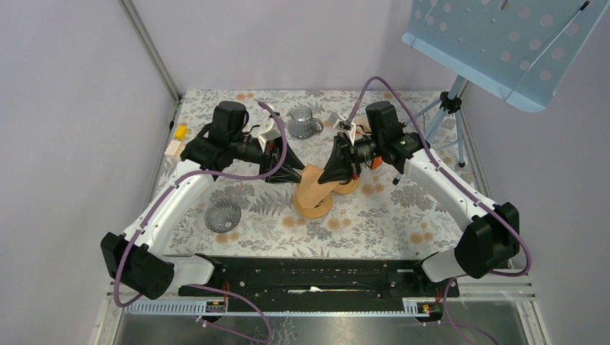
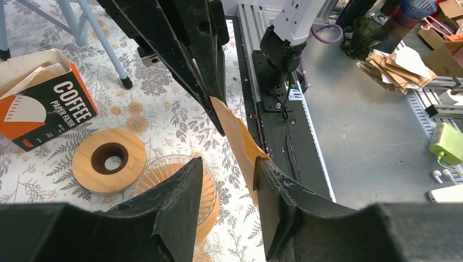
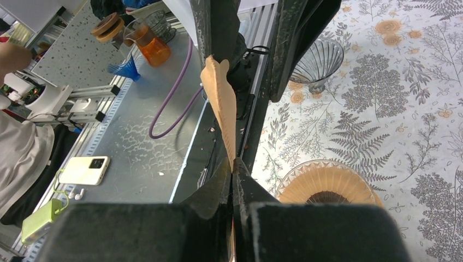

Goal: Place the coffee filter in the dripper
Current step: Place the coffee filter in the coffee dripper.

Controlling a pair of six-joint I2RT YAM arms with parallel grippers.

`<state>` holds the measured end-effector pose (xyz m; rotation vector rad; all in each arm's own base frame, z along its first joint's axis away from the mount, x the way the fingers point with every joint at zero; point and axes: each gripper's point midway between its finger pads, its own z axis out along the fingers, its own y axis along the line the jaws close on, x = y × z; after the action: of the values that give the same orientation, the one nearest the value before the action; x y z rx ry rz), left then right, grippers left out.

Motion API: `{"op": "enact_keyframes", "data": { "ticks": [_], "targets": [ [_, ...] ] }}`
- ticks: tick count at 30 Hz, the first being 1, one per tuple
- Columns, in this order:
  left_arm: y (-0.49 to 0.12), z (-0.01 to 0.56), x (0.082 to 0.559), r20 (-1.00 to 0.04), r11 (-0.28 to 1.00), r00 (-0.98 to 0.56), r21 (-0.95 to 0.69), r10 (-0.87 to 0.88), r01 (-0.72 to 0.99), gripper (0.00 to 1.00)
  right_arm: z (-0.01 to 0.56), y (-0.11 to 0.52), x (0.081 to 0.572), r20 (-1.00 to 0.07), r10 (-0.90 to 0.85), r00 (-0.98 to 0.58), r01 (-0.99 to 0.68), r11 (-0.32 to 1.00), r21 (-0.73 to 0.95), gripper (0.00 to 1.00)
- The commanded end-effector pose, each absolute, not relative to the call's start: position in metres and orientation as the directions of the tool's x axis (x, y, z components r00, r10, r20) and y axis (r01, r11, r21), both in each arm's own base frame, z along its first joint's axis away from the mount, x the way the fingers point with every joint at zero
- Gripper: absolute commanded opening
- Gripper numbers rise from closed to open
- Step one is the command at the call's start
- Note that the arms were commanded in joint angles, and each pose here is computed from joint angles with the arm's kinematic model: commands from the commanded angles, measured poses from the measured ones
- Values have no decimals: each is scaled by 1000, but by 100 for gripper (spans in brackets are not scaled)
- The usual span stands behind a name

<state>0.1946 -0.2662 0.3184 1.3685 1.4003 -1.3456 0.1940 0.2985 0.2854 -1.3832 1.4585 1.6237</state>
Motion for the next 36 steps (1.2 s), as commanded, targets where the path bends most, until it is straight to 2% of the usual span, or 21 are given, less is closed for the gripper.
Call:
{"op": "enact_keyframes", "data": {
  "ticks": [1,8,12,15,18,19,22,23,24,26,29,31,36],
  "targets": [
    [-270,325,195,-980,-141,-125,-148,156,979,44,307,301,196,-945,-195,-263,-918,-252,307,0],
    [-272,312,195,-970,-133,-185,-207,160,969,44,313,304,201,-949,-185,-254,-926,-237,294,0],
    [-274,309,195,-962,-133,-225,-246,153,960,39,315,304,202,-952,-179,-250,-930,-230,287,0],
    [-277,310,198,-956,-133,-260,-278,137,951,29,315,305,206,-952,-177,-248,-934,-217,284,0],
    [-279,314,199,-943,-127,-308,-324,129,938,9,315,306,211,-951,-175,-253,-939,-193,285,1],
    [-279,316,200,-935,-119,-333,-347,127,930,2,315,307,214,-951,-173,-256,-942,-178,286,5],
    [-279,319,210,-927,-57,-356,-364,114,930,0,317,308,232,-947,-172,-271,-955,-79,287,24],
    [-278,320,216,-924,-16,-367,-371,106,929,0,319,307,239,-948,-173,-268,-960,-34,278,32],
    [-276,321,223,-921,29,-379,-378,96,925,0,322,306,248,-948,-179,-262,-965,21,263,46],
    [-272,325,244,-911,154,-408,-395,63,906,0,328,300,264,-953,-205,-222,-972,123,200,62],
    [-258,339,286,-882,395,-468,-447,-47,803,0,341,289,291,-956,-235,-173,-954,281,104,71],
    [-249,346,306,-856,503,-504,-486,-111,715,0,351,284,309,-957,-232,-174,-924,374,78,74],
    [-242,352,331,-763,593,-593,-609,-256,528,0,364,283,330,-958,-226,-177,-876,480,48,77]
  ]
}}
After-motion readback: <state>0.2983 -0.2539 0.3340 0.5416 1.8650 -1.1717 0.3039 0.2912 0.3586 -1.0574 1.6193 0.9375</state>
